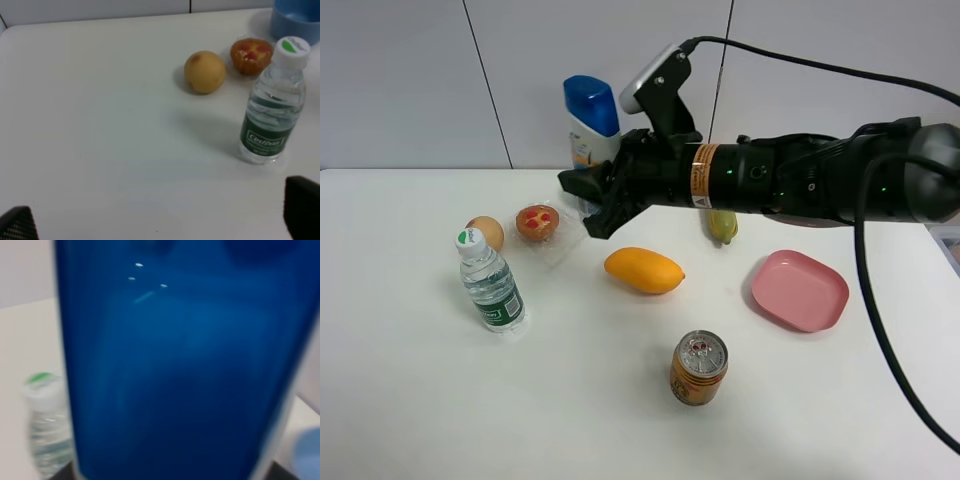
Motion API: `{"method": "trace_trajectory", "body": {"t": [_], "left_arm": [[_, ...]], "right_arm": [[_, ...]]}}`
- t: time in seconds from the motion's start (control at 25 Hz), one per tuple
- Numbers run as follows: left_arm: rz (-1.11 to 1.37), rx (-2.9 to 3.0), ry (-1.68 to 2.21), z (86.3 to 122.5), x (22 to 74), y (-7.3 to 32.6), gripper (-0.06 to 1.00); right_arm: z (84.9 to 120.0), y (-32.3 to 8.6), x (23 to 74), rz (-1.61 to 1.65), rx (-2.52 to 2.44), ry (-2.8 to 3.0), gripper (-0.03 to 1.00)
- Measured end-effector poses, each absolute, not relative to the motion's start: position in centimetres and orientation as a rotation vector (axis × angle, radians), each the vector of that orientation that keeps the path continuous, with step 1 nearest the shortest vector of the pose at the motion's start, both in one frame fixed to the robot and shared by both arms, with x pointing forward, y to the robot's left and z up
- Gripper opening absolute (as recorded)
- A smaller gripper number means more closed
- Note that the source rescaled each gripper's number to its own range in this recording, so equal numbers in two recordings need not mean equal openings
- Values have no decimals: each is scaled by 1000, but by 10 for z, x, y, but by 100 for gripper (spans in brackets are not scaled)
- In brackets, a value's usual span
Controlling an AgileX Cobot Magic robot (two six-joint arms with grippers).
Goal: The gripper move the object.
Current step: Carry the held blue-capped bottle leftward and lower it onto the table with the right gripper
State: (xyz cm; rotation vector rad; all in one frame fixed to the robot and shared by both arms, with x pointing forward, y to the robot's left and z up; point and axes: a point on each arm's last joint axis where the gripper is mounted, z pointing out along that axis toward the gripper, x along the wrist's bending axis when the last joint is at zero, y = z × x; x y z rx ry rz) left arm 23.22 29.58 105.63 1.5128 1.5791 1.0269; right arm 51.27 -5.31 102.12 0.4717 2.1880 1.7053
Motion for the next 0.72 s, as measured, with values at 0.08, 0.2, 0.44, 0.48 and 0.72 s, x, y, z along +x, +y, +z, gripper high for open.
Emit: {"method": "trace_trajectory", "body": {"t": [0.08,0.2,0.44,0.48,0.72], "left_arm": [[1027,1513,1579,1056,232,296,100],[1027,1513,1579,1056,232,296,100],[1027,1513,1579,1056,232,296,100],[1027,1513,1579,1056,232,296,100],[1027,1513,1579,1056,232,296,100]], "right_arm": [[1023,-40,501,1728,414,2191,0],[1023,-25,491,1749,376,2149,0],[995,-9,493,1593,469,2136,0],[990,-8,493,1566,480,2145,0],[966,0,492,1508,503,2205,0]]}}
